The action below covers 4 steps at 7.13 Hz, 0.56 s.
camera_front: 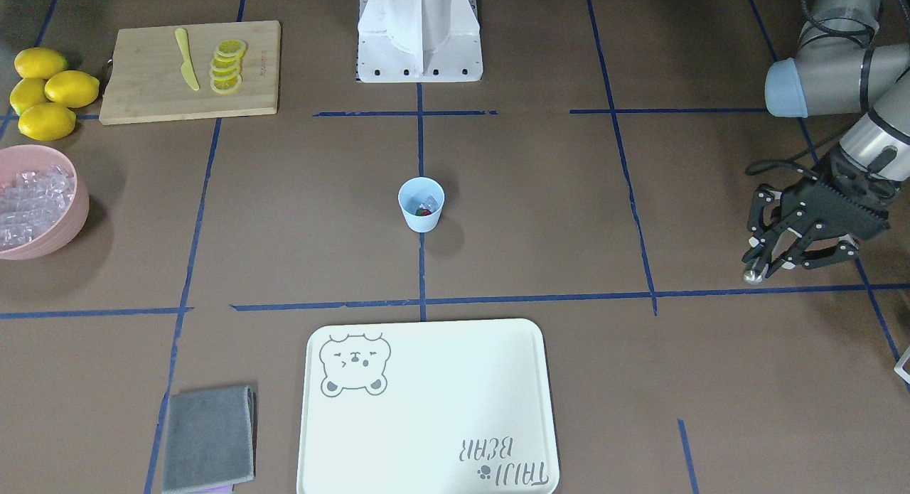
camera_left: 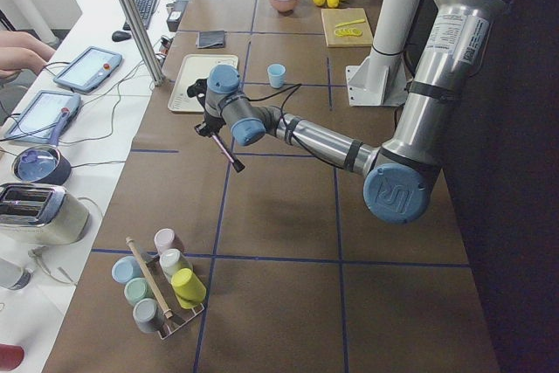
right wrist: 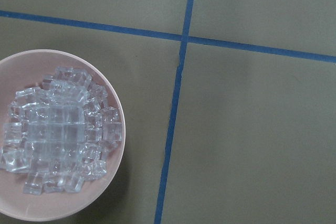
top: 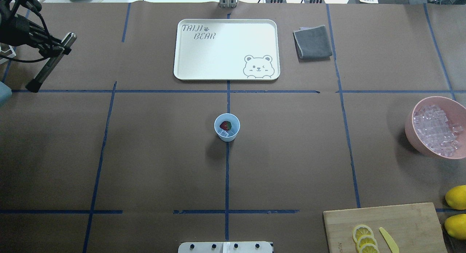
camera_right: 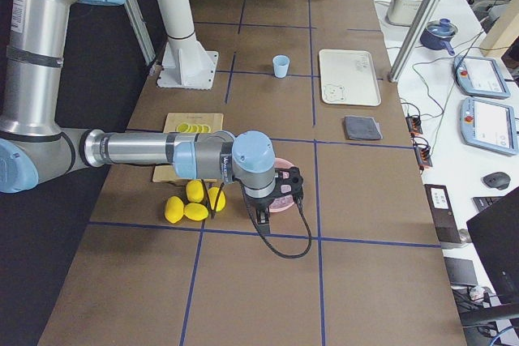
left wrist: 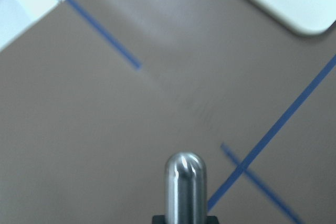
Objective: Mash ice and strawberries in cup
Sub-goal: 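Carry the steel pestle with the left gripper toward the light-blue cup, then lower the pestle with the left gripper into the cup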
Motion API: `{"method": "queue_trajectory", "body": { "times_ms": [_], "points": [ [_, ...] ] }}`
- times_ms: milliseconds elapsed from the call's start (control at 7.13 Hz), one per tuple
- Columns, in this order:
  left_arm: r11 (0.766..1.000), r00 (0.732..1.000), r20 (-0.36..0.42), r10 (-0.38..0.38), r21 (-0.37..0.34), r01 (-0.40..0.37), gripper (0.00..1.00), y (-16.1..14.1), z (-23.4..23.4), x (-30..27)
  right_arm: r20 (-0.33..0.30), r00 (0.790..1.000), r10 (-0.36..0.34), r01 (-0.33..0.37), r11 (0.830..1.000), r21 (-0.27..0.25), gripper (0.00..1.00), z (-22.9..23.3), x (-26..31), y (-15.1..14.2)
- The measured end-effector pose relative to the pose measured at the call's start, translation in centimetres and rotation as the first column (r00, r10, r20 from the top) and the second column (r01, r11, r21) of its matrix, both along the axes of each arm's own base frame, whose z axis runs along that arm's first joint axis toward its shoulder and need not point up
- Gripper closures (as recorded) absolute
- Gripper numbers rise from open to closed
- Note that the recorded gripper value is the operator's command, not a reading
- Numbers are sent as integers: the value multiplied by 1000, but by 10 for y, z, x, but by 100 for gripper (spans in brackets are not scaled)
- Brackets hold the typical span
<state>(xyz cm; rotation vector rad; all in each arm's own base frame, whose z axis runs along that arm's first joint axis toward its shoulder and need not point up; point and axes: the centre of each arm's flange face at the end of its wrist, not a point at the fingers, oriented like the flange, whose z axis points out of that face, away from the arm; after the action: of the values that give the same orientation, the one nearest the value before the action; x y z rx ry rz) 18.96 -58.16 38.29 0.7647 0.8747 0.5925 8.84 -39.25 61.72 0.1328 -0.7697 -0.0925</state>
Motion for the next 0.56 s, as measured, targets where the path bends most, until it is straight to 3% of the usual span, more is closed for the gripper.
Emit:
{"method": "queue_trajectory", "body": {
  "times_ms": [281,561],
  "points": [
    [991,984,-167,54,132,-32,100,20,-68,51,0,1000,0,0,1000,1,1,-1,0,-1],
    [959,944,-302,134,279,-47,100,48,-104,94,0,1000,0,0,1000,1,1,-1,0,-1]
  ]
}}
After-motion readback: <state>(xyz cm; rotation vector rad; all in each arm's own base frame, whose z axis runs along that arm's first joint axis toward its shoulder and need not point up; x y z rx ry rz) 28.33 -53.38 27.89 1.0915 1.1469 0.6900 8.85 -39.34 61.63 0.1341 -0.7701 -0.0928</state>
